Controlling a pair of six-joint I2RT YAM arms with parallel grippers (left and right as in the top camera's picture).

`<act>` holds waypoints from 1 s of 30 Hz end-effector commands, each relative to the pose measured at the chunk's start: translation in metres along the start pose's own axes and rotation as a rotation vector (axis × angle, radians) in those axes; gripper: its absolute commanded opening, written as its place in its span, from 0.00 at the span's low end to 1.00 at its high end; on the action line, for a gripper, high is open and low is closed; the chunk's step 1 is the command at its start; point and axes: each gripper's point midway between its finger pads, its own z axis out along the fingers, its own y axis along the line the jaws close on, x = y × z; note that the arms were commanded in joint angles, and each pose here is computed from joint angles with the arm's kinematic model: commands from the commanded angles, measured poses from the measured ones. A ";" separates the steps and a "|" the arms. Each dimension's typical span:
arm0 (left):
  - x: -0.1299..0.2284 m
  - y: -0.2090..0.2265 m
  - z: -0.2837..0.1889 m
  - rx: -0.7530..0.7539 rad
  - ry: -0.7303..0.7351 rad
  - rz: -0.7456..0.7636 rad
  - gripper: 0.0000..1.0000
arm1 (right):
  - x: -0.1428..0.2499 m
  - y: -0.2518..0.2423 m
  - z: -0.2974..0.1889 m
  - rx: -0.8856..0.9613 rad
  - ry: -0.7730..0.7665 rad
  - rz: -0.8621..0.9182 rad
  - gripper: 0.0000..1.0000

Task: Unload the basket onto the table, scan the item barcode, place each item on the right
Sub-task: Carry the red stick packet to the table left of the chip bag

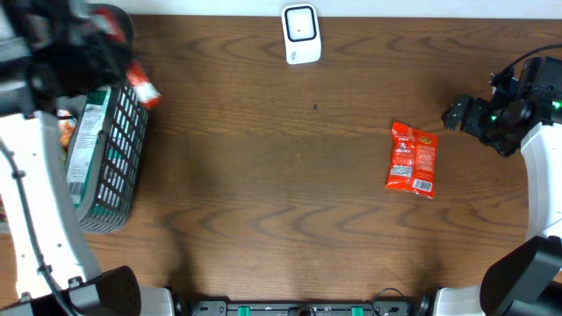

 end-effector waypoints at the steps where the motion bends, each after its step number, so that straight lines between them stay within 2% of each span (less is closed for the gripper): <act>1: 0.043 -0.037 0.044 0.138 0.176 0.006 0.07 | -0.003 -0.001 -0.001 -0.004 -0.005 -0.005 0.99; 11: 0.168 -0.116 0.162 0.338 0.492 0.191 0.07 | -0.003 -0.001 -0.001 -0.004 -0.005 -0.005 0.99; 15: 0.216 -0.145 0.201 0.443 0.605 0.236 0.08 | -0.003 -0.001 -0.001 -0.004 -0.005 -0.005 0.99; 19: 0.269 -0.163 0.247 0.467 0.698 0.242 0.07 | -0.003 -0.001 -0.001 -0.004 -0.005 -0.005 0.99; 24: 0.320 -0.183 0.290 0.528 0.722 0.310 0.08 | -0.003 -0.001 -0.001 -0.004 -0.005 -0.005 0.99; 28: 0.337 -0.199 0.306 0.582 0.690 0.371 0.08 | -0.003 -0.001 -0.001 -0.004 -0.005 -0.005 0.99; 30: 0.341 -0.200 0.313 0.553 0.664 0.402 0.08 | -0.003 -0.001 -0.001 -0.004 -0.005 -0.005 0.99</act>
